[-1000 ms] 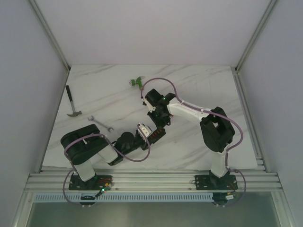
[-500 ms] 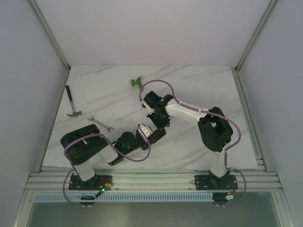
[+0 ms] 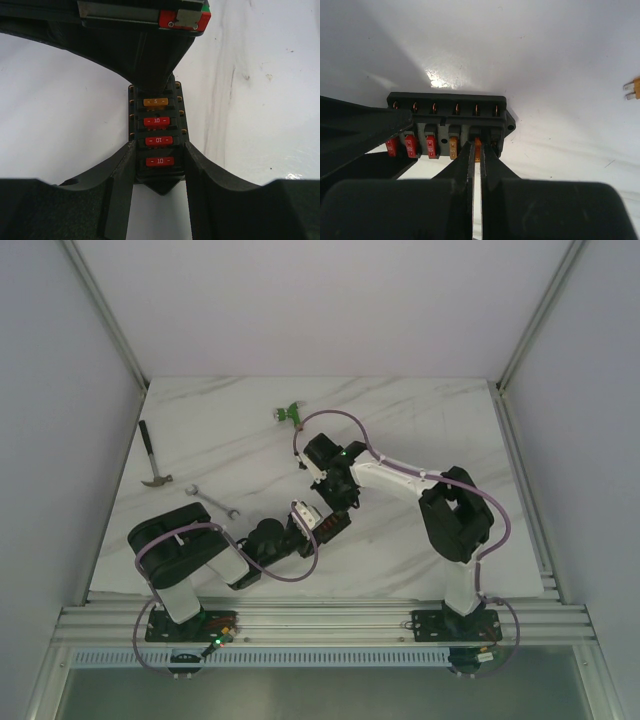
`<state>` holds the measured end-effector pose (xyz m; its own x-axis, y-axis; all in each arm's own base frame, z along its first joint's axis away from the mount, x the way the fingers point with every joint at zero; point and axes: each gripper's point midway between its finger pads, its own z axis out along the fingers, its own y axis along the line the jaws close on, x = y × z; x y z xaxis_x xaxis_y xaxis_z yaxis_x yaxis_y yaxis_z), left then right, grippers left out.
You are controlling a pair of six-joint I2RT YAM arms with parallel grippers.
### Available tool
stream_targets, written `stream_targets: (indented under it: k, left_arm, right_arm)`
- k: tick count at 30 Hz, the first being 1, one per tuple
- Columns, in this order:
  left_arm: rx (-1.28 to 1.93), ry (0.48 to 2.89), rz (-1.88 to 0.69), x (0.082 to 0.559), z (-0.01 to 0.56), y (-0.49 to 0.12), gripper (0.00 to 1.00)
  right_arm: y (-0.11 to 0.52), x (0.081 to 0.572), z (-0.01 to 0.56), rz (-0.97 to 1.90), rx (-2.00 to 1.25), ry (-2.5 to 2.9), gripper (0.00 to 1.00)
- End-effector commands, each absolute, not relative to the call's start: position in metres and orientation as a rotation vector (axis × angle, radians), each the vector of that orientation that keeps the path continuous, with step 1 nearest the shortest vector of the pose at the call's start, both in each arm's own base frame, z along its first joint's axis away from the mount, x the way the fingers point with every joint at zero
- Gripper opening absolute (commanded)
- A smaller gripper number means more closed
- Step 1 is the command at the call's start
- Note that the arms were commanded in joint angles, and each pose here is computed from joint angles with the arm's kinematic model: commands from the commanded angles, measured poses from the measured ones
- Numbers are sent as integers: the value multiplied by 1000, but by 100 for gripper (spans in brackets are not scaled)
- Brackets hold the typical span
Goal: Snap on the fuse box
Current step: Install the fuse at the fuse box base.
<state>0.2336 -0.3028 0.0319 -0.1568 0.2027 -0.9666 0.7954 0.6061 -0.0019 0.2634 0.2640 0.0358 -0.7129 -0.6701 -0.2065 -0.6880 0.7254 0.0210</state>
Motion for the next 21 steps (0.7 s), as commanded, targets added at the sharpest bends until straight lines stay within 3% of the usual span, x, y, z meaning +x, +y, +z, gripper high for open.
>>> stream_targets:
  k: [1, 10, 21]
  left_arm:
    - [843, 1743, -596, 236, 17, -292, 24]
    - [834, 1746, -604, 237, 18, -292, 22]
    - [833, 1749, -610, 237, 17, -292, 20]
  right_arm:
    - [179, 200, -50, -257, -1334, 3092, 0]
    - [220, 186, -56, -65, -1439, 3063, 0]
    - [180, 194, -81, -309, -1309, 3148, 0]
